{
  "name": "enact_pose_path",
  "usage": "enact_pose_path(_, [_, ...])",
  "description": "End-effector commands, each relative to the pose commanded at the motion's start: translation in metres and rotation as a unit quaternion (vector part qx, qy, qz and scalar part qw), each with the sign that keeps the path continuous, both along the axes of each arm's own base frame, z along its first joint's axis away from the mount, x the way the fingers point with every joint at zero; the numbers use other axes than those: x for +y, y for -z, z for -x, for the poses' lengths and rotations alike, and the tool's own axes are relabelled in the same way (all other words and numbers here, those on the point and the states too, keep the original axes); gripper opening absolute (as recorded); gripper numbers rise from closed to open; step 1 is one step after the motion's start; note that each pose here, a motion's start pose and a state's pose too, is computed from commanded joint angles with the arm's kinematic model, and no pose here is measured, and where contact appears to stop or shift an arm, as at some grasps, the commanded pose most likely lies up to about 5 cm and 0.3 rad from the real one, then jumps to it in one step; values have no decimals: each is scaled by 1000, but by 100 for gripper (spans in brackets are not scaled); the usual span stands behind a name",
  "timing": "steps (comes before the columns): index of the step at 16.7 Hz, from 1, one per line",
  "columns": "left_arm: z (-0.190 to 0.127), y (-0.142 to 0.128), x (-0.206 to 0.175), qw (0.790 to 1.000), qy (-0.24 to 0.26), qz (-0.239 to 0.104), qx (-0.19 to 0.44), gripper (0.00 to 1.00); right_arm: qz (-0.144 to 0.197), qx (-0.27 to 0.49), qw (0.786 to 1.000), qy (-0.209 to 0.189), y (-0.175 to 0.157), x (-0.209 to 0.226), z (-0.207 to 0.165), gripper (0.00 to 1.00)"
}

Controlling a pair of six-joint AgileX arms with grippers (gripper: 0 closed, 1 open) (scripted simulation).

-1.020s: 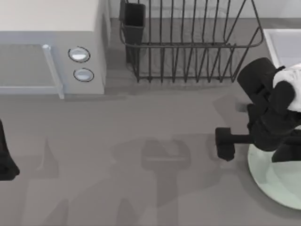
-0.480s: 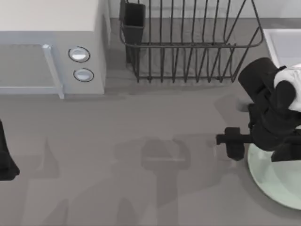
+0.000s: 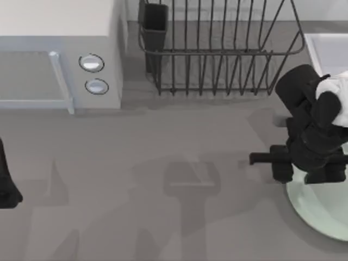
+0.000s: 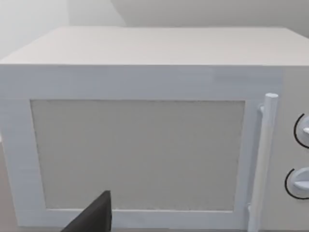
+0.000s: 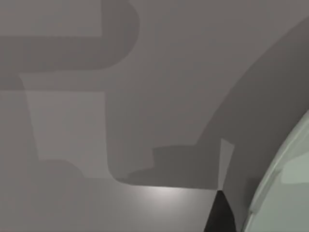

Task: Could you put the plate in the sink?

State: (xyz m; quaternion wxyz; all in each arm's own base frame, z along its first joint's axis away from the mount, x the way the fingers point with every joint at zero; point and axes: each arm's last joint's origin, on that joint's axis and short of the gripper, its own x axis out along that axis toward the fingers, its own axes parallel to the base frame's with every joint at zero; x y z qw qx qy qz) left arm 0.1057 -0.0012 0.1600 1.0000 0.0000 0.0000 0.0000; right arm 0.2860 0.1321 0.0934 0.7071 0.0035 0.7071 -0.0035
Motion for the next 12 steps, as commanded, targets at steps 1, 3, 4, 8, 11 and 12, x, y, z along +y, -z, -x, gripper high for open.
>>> enact_pose_path(1, [0, 0, 0, 1000, 0, 0, 0, 100, 0, 0, 1000, 0, 0, 0, 0, 0])
enact_pose_path(3, [0, 0, 0, 1000, 0, 0, 0, 100, 0, 0, 1000, 0, 0, 0, 0, 0])
enact_pose_path(4, [0, 0, 0, 1000, 0, 0, 0, 100, 0, 0, 1000, 0, 0, 0, 0, 0])
enact_pose_path(8, [0, 0, 0, 1000, 0, 0, 0, 100, -19, -48, 999, 5, -27, -1, -8, 0])
enact_pose_path(11, [0, 0, 0, 1000, 0, 0, 0, 100, -17, -45, 999, 6, -40, 4, -16, 0])
enact_pose_path(12, [0, 0, 0, 1000, 0, 0, 0, 100, -17, -43, 999, 6, -49, 6, -20, 0])
